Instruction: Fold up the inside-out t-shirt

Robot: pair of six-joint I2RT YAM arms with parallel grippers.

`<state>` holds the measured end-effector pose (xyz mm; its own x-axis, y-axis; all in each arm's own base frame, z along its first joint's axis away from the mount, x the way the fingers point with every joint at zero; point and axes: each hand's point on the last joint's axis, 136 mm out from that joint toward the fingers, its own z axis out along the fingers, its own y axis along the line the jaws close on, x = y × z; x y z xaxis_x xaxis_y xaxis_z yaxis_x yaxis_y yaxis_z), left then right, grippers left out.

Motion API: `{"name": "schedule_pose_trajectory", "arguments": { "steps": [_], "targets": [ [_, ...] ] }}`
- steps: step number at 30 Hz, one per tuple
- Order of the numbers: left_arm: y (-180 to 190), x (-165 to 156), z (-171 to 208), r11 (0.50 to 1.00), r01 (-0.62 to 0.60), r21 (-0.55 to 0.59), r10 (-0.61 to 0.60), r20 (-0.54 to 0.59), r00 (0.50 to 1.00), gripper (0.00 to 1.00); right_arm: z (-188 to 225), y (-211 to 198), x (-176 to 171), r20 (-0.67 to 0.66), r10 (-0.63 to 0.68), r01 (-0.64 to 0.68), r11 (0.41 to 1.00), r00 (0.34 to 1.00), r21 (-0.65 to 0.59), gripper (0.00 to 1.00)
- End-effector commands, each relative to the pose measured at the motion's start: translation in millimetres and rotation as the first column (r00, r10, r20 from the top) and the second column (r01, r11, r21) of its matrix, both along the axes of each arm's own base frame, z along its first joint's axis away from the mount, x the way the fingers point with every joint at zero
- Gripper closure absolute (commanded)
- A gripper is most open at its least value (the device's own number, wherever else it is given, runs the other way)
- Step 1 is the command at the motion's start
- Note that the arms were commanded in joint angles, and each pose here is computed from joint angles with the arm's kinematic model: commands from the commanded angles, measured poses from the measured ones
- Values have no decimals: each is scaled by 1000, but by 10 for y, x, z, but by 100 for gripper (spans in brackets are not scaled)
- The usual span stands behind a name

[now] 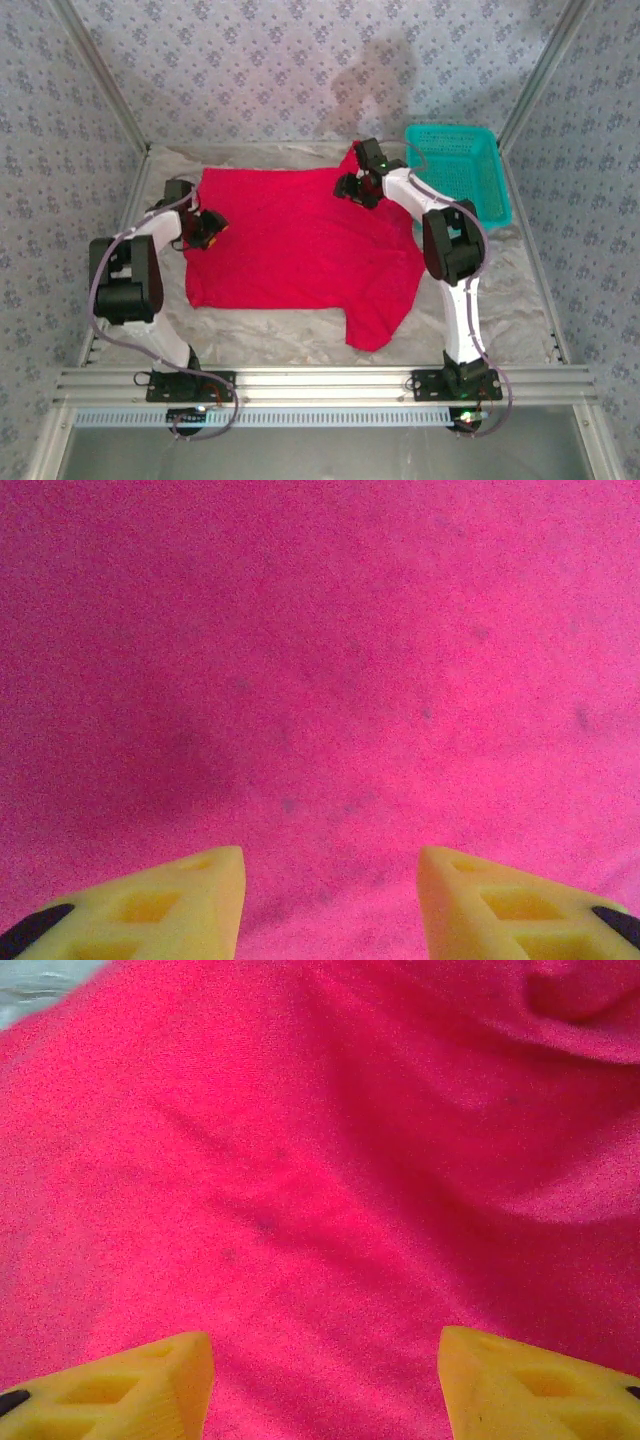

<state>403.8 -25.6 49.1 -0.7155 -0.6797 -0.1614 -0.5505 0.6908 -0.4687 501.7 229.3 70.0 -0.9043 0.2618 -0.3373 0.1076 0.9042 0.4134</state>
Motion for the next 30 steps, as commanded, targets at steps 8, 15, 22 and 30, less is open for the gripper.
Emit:
{"name": "schedule_pose_trajectory", "arguments": {
  "steps": [8,15,22,30],
  "targets": [
    [211,602,-412,999,3,34,0,-88,996,53,-777,-138,442,-92,-63,53,993,994,-108,39],
    [474,1212,-265,999,-21,25,22,-20,1000,53,-557,-177,1165,37,-135,136,991,990,-4,40],
    [554,632,590,980,53,192,-55,3,998,56,706,303,933,205,21,-42,994,979,102,39],
    [343,-730,466,900,198,388,-123,-211,970,59,1002,526,11,175,138,-140,990,975,0,39]
  ]
}}
